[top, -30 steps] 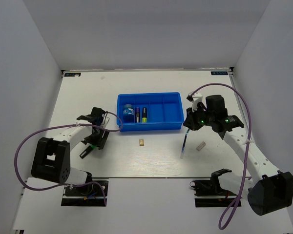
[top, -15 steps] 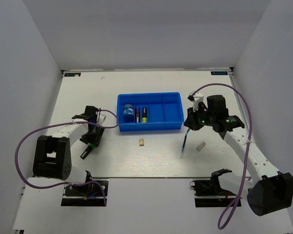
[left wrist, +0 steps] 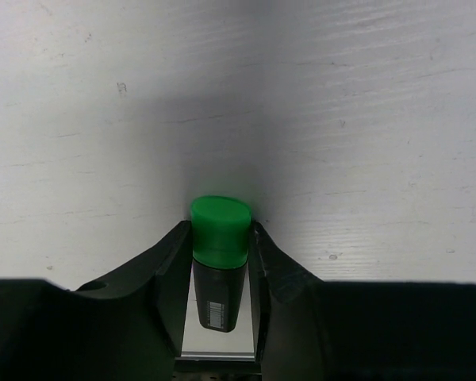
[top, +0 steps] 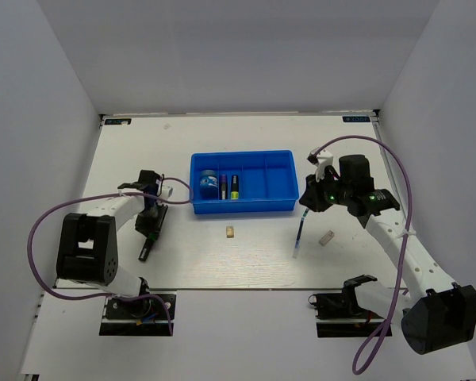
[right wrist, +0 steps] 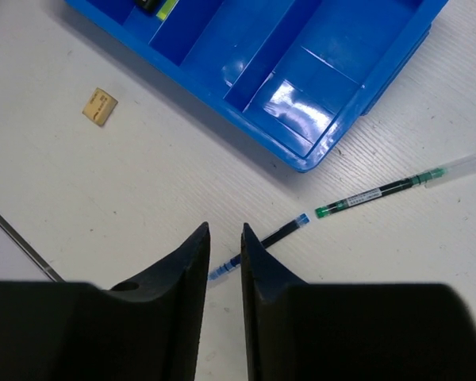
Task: Sort the stationery into containers
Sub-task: Pick up the pen from the center of the board, then place the pen in the storage box.
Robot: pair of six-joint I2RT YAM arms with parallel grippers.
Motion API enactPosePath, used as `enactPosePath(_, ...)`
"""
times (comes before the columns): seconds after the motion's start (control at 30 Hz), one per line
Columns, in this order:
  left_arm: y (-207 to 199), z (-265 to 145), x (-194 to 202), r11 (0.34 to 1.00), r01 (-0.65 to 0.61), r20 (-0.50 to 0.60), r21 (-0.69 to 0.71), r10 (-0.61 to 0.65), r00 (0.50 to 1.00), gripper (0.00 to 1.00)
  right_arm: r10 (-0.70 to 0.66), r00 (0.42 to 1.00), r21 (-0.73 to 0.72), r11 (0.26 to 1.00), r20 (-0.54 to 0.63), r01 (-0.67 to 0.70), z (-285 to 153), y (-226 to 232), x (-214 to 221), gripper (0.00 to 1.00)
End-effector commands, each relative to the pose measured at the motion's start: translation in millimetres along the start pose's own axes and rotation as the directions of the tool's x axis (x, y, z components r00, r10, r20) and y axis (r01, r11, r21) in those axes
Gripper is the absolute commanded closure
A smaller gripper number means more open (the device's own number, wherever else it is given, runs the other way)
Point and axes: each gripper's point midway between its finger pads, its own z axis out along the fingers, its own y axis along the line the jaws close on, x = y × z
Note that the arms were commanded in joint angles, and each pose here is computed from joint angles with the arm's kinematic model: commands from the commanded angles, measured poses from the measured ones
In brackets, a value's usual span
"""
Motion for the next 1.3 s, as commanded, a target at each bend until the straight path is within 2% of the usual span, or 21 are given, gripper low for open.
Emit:
enactPosePath(0.0,0.9,-11.0,-20.7,0.998,0.065,0.072,0.003,-0.065,0.995,0.71,-0.009,1.0,-0.015,1.0,0.022,0.009,-2.9,3.1,-3.6,0.73)
enactPosePath(0.03,-0.2,-15.8,-26.2,0.998,0.069,0.092,0.012,-0.07,0.993,0.73,-0.004,1.0,-0.015,1.0,0.017,0.005,-3.2,2.9,-1.7,0.67)
enactPosePath(0.07,-1.3,-20.1,-30.0,0.995,0.096,0.107,0.018,-0.098,0.989,0.77,-0.002,1.0,-0.018,1.0,0.013,0.003,-2.3,3.0,-1.0,0.51)
enactPosePath(0.1,-0.4,-39.0,-49.0,0.994,0.108,0.182,0.034,-0.113,0.977,0.8,-0.006,1.0,-0.022,1.0,0.013,0.006,-2.2,3.3,-1.1,0.42)
enactPosePath(0.17,-4.3,-56.9,-62.2,0.989,0.132,0.243,0.067,-0.145,0.959,1.0,-0.009,1.0,-0.021,1.0,0.01,0.01,-1.1,2.4,-1.0,0.39)
enactPosePath(0.23,-14.9,-85.2,-85.8,0.973,0.179,0.334,0.144,-0.218,0.917,1.0,-0.007,1.0,-0.022,1.0,0.002,0.008,-0.1,1.9,1.7,0.58)
enactPosePath(0.27,-20.4,-98.5,-92.2,0.972,0.17,0.377,0.161,-0.219,0.9,1.0,-0.008,1.0,-0.018,1.0,0.007,0.008,-0.1,1.5,0.6,0.84)
enactPosePath(0.3,-28.9,-116.1,-105.0,0.966,0.174,0.42,0.19,-0.24,0.875,1.0,-0.007,1.0,-0.015,1.0,0.007,0.007,-0.1,0.9,1.2,0.95)
enactPosePath(0.33,-34.7,-131.7,-110.9,0.964,0.158,0.46,0.213,-0.242,0.854,1.0,-0.005,1.0,-0.007,1.0,0.0,0.005,1.5,-1.6,3.7,1.0)
enactPosePath(0.47,-88.4,-182.4,-142.4,0.94,0.047,0.56,0.338,-0.241,0.793,1.0,-0.001,1.0,0.018,1.0,0.0,0.001,4.2,-6.5,4.2,0.98)
enactPosePath(0.57,-121.0,-199.8,-171.6,0.917,0.019,0.592,0.399,-0.273,0.758,1.0,0.003,1.0,0.045,0.999,-0.013,-0.002,7.6,-13.6,6.4,0.88)
enactPosePath(0.63,-152.9,-192.5,-190.4,0.913,-0.018,0.6,0.408,-0.253,0.759,1.0,0.009,1.0,0.061,0.998,-0.024,-0.008,8.9,-16.7,8.7,0.86)
enactPosePath(0.67,-146.3,-210.0,-211.7,0.929,0.014,0.66,0.371,-0.274,0.699,1.0,0.014,1.0,0.075,0.997,-0.026,-0.012,9.0,-19.4,8.6,0.85)
enactPosePath(0.7,-153.1,-198.9,-218.7,0.935,0.017,0.653,0.354,-0.26,0.712,1.0,0.014,1.0,0.082,0.997,-0.028,-0.011,9.1,-21.0,9.7,0.85)
enactPosePath(0.77,-163.7,-202.9,-243.6,0.942,0.035,0.695,0.335,-0.272,0.665,1.0,0.021,0.999,0.099,0.995,-0.03,-0.018,9.9,-25.2,10.8,0.85)
enactPosePath(0.8,-168.8,-189.1,-249.8,0.945,0.047,0.685,0.323,-0.268,0.678,1.0,0.021,0.999,0.103,0.994,-0.031,-0.018,9.0,-26.7,11.3,0.85)
enactPosePath(0.87,-174.3,-186.8,-269.0,0.937,0.071,0.688,0.342,-0.301,0.66,1.0,0.025,0.999,0.12,0.993,-0.028,-0.021,8.5,-31.0,11.5,0.85)
enactPosePath(0.93,-175.4,-161.6,-278.9,0.946,0.103,0.671,0.308,-0.293,0.681,1.0,0.026,0.999,0.132,0.991,-0.031,-0.022,8.4,-34.2,12.4,0.85)
enactPosePath(1.03,-181.0,-146.6,-289.1,0.954,0.114,0.669,0.276,-0.276,0.69,0.94,0.027,0.999,0.144,0.989,-0.029,-0.022,6.8,-37.6,12.7,0.76)
enactPosePath(1.13,-182.0,-135.9,-293.5,0.959,0.125,0.664,0.255,-0.268,0.698,0.74,0.025,0.999,0.151,0.988,-0.025,-0.021,5.7,-39.7,11.5,0.63)
enactPosePath(1.27,-189.7,-121.3,-295.5,0.962,0.118,0.65,0.248,-0.255,0.716,0.45,0.026,0.999,0.153,0.988,-0.026,-0.022,5.4,-41.5,11.9,0.56)
